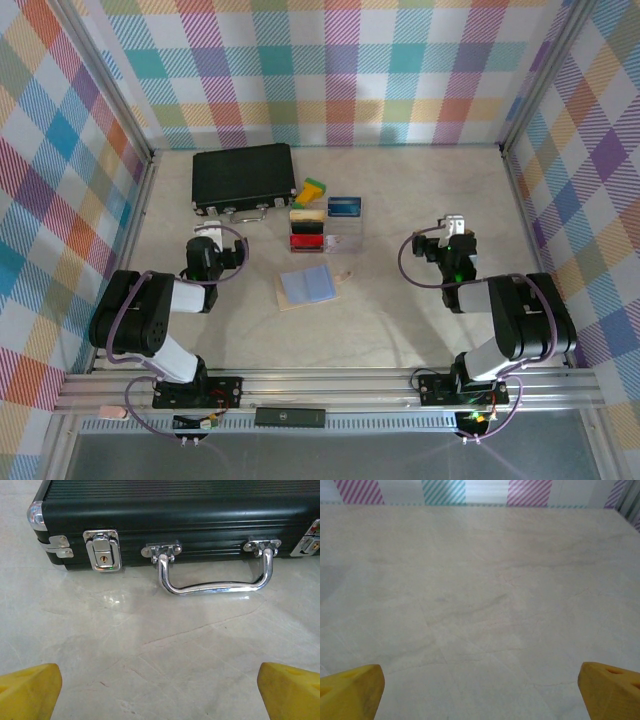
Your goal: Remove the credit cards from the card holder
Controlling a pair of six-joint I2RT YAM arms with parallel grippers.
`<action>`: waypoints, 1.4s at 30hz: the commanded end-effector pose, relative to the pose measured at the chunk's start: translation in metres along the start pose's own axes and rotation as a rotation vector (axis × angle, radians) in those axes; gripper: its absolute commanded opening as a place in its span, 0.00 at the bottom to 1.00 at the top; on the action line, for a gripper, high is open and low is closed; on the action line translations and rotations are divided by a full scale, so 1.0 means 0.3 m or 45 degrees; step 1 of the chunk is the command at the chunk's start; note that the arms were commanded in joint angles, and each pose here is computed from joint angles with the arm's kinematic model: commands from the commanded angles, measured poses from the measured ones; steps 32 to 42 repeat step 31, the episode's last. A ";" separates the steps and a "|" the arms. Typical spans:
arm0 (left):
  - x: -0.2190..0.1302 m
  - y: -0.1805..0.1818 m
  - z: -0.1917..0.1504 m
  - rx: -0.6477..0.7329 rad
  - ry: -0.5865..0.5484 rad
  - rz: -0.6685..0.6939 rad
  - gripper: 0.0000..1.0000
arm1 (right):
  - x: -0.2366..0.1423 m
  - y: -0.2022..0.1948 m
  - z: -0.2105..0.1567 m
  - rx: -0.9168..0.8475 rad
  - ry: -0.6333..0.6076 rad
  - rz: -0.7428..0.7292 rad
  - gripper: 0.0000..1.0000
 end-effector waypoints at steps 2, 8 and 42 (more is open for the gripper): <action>0.020 -0.001 0.057 -0.027 -0.054 0.003 1.00 | 0.018 -0.022 0.036 0.054 -0.033 -0.032 0.99; 0.019 -0.002 0.057 -0.025 -0.053 0.002 1.00 | 0.028 -0.060 0.031 0.118 -0.004 -0.065 0.99; 0.023 -0.019 0.054 -0.022 -0.032 -0.058 1.00 | 0.017 -0.038 0.035 0.090 -0.036 -0.007 0.99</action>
Point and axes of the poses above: each hand's point on the last joint's axis, 136 mm out from that joint toward the fingers, its own x axis out along the fingers, its own y axis along the line the jaws close on, z = x × y, the point moved 3 cm from there along -x, back along the fingers, and after that the axes turned 7 degrees about -x, right-handed, at the moved point
